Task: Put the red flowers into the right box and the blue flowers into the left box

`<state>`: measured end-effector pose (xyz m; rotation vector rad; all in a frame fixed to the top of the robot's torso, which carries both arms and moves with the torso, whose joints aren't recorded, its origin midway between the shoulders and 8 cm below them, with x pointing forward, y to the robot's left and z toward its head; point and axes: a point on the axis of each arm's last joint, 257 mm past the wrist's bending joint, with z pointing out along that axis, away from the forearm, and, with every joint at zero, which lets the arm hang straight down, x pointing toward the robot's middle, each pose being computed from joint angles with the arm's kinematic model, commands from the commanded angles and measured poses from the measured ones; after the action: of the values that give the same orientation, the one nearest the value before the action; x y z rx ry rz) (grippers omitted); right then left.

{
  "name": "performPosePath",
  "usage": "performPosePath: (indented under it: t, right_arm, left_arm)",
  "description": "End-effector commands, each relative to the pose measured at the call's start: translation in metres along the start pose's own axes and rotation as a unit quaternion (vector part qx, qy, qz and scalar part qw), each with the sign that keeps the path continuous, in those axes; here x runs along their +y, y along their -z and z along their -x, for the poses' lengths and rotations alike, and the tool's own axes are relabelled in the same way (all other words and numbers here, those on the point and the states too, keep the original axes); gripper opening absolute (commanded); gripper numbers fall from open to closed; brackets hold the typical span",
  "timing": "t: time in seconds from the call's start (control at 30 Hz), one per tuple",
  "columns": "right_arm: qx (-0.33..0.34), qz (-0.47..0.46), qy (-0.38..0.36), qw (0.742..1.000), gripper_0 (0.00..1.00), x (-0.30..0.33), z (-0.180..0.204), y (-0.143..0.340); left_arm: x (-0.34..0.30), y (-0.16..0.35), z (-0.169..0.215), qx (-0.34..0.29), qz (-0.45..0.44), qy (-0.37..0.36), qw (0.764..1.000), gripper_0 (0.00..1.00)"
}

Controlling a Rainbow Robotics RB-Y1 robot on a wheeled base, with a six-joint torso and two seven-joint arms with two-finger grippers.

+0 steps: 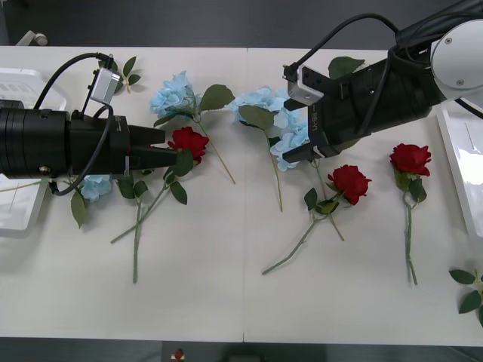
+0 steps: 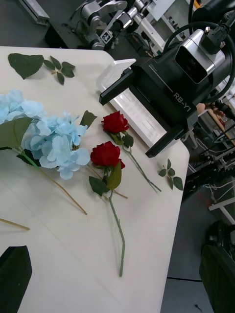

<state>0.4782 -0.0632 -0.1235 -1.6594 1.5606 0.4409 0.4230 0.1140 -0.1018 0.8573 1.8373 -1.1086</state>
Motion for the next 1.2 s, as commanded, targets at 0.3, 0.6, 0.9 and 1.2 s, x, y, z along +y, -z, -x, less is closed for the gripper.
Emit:
performPosePath:
  t: [0.3,0.6,0.9,1.2]
  right_arm:
    - [0.088,0.061,-0.159,0.982,1.0,0.021,-0.028,0.037]
    - [0.2,0.0,-0.609,0.767,1.0,0.023,-0.042,0.087]
    - [0.358,-0.216,-0.67,0.613,1.0,0.022,-0.18,0.156]
    - [0.375,-0.255,-0.603,0.656,1.0,0.026,-0.265,0.154]
  left_arm:
    - [0.004,-0.007,-0.022,-0.01,-0.002,0.01,1.0,1.0]
    - [0.087,0.053,-0.002,0.045,0.084,-0.077,0.992,1.0]
    - [0.169,0.162,-0.005,0.19,0.194,-0.193,0.943,1.0]
    - [0.206,0.231,-0.022,0.25,0.264,-0.182,0.914,1.0]
